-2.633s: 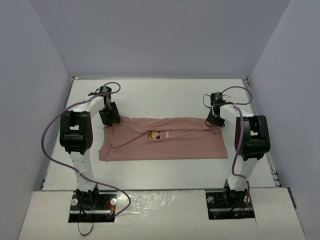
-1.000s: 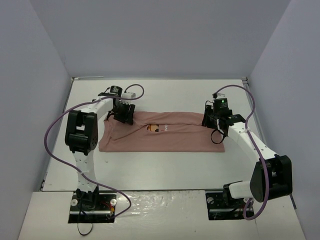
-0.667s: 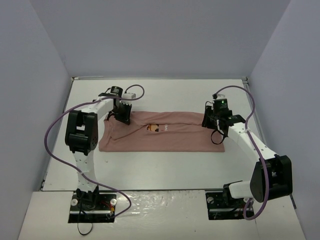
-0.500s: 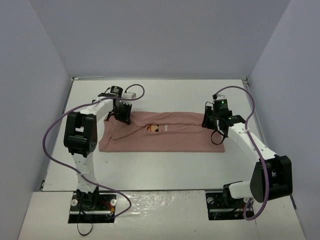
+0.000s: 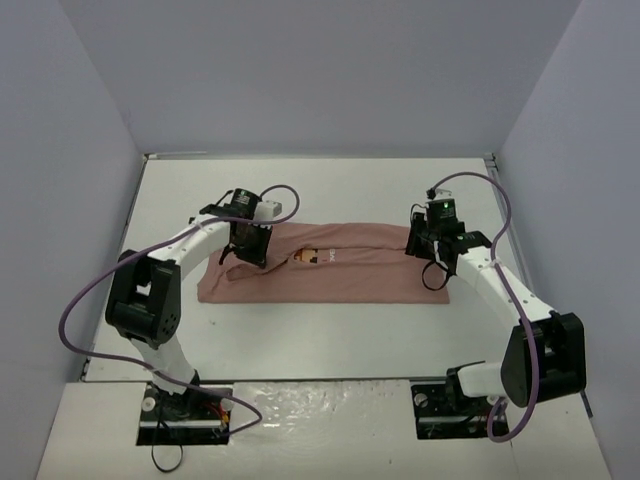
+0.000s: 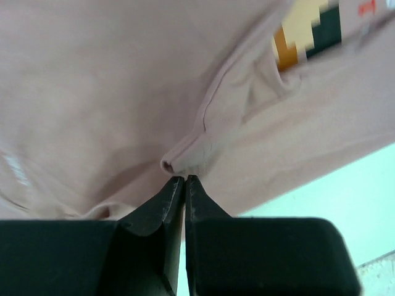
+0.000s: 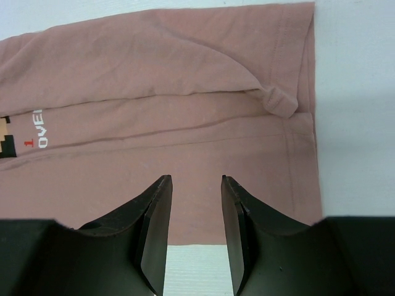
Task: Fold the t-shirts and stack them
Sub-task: Fold the other side of the tshirt into a rectangle
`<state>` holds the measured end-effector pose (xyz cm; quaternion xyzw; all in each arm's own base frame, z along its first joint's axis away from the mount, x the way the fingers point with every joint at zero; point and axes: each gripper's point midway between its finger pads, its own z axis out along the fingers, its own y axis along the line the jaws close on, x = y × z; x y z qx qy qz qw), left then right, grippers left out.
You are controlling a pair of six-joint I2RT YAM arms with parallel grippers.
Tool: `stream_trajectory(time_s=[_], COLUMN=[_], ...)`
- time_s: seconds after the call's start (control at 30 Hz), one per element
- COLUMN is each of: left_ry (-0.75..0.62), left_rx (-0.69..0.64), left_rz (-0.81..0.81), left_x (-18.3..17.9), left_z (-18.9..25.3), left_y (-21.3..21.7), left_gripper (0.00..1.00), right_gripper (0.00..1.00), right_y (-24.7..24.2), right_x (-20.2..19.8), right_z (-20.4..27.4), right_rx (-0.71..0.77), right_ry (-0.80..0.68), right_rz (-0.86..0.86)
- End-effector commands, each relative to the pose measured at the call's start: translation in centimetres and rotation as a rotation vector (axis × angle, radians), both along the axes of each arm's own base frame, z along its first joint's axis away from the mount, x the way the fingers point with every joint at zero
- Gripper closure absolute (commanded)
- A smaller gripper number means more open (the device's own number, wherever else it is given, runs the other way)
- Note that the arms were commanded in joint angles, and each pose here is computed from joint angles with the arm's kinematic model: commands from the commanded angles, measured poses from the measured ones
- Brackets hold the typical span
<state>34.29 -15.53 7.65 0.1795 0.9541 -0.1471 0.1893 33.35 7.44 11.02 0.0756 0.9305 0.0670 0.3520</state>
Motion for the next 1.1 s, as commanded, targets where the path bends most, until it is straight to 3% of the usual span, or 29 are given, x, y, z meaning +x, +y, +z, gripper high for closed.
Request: stream_trajectory(time_s=[0.0, 0.17, 0.23, 0.27, 0.3, 0.4, 0.6, 0.77, 1.07], left_ry=[0.018, 0.044, 0.024, 0.004, -0.007, -0.079, -0.142, -0.078, 0.008], left_rx=[0.024, 0.038, 0.012, 0.000, -0.003, 0.044, 0.100, 0.109, 0.114], left_rz=[0.023, 0.019, 0.040, 0.052, 0.067, 0.122, 0.252, 0.437, 0.488], left_x=[-3.2, -5.7, -6.0, -5.9, -5.9, -4.5, 0.4, 4.2, 7.1], left_z=[0.2, -0.1, 1.1, 1.9, 2.4, 4.2, 5.9, 3.7, -0.6], left_y=[-1.7, -3.2, -3.5, -3.5, -3.4, -2.2, 0.8, 5.1, 5.7], left_gripper=[0.98, 0.90, 0.82, 0.76, 0.55, 0.32, 0.30, 0.30, 0.33], right_gripper=[0.65, 0.65, 0.64, 0.64, 0.64, 0.63, 0.64, 0.64, 0.65], right_y=[-1.4, -2.6, -3.2, -3.6, -3.8, -4.6, -6.3, -7.9, -7.7], right_x=[0.9, 1.7, 2.2, 2.4, 2.9, 3.9, 6.8, 8.6, 9.8], right_z=[1.1, 1.0, 1.1, 0.8, 1.0, 0.2, -1.4, -3.8, -6.9], right_rx=[-0.034, -0.042, -0.044, -0.044, -0.039, -0.043, -0.042, -0.035, -0.023], right_ry=[-0.059, -0.053, -0.052, -0.041, -0.046, -0.014, 0.035, 0.095, 0.166], right_rz=[-0.065, -0.132, -0.165, -0.187, -0.197, -0.239, -0.314, -0.364, -0.354])
